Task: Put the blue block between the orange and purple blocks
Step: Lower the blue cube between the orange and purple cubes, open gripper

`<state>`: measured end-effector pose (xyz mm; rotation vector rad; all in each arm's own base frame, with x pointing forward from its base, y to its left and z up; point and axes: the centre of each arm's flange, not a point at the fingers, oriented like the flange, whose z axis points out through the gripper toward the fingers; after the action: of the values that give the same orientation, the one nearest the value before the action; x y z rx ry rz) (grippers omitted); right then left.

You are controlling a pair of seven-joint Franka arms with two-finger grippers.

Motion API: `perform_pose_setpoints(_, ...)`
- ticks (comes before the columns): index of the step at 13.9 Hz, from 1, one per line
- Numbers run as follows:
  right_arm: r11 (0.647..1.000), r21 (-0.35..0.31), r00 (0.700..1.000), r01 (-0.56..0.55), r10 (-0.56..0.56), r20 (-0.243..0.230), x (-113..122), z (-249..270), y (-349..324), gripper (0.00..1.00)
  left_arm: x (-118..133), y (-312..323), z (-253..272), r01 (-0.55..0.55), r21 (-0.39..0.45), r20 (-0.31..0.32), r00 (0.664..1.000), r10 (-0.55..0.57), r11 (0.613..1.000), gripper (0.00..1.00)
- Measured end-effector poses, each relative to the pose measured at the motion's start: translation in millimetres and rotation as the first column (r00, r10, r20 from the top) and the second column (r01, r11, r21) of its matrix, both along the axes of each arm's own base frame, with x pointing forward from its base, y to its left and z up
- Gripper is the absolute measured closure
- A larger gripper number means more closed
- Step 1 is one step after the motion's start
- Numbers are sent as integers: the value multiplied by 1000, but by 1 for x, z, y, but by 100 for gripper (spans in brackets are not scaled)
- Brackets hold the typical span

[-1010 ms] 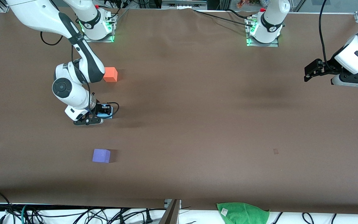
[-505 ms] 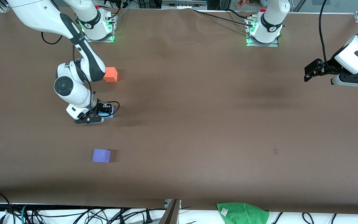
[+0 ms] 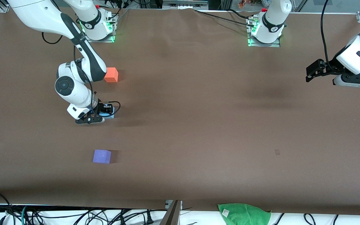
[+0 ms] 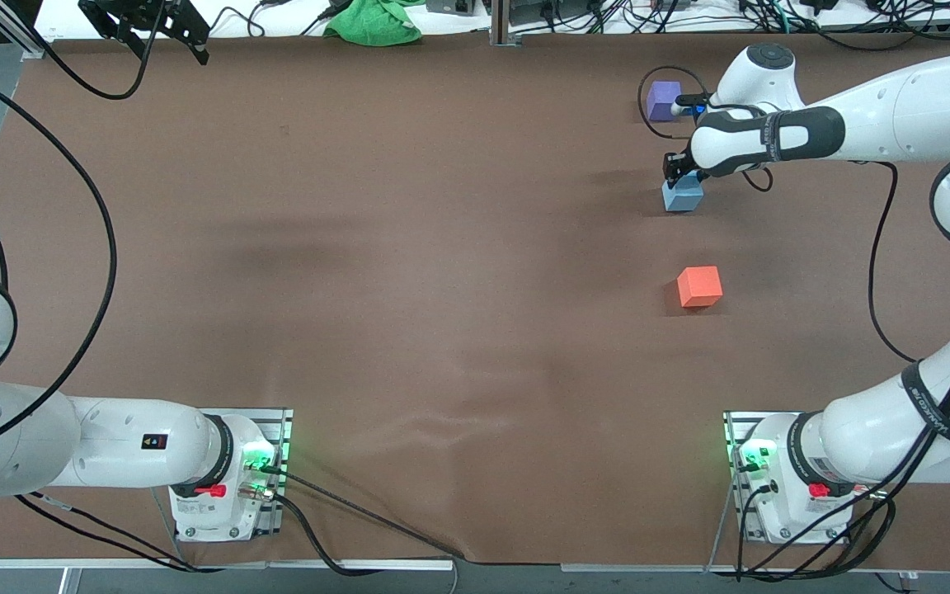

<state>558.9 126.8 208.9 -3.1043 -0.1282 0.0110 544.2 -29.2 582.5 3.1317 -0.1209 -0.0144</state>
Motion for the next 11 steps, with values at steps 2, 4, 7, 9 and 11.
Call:
perform_pose_setpoints(2,1000,1,1000,0,0,4,-1,-1,0,41,0,0,0,0,0,0,1000,0,1000,0)
perform_pose_setpoints(4,1000,1,1000,2,-2,3,-3,-4,-2,22,0,0,0,0,0,0,1000,0,1000,0)
perform_pose_setpoints(7,1000,1,1000,4,-4,5,-3,-5,-3,0,0,0,0,0,0,0,1000,0,1000,0)
perform_pose_setpoints(9,1000,2,1000,4,-4,13,-2,-3,-3,0,0,0,0,0,0,0,1000,0,1000,0)
perform_pose_setpoints(11,1000,2,1000,5,-5,23,4,6,-3,0,0,0,0,0,0,0,1000,0,1000,0)
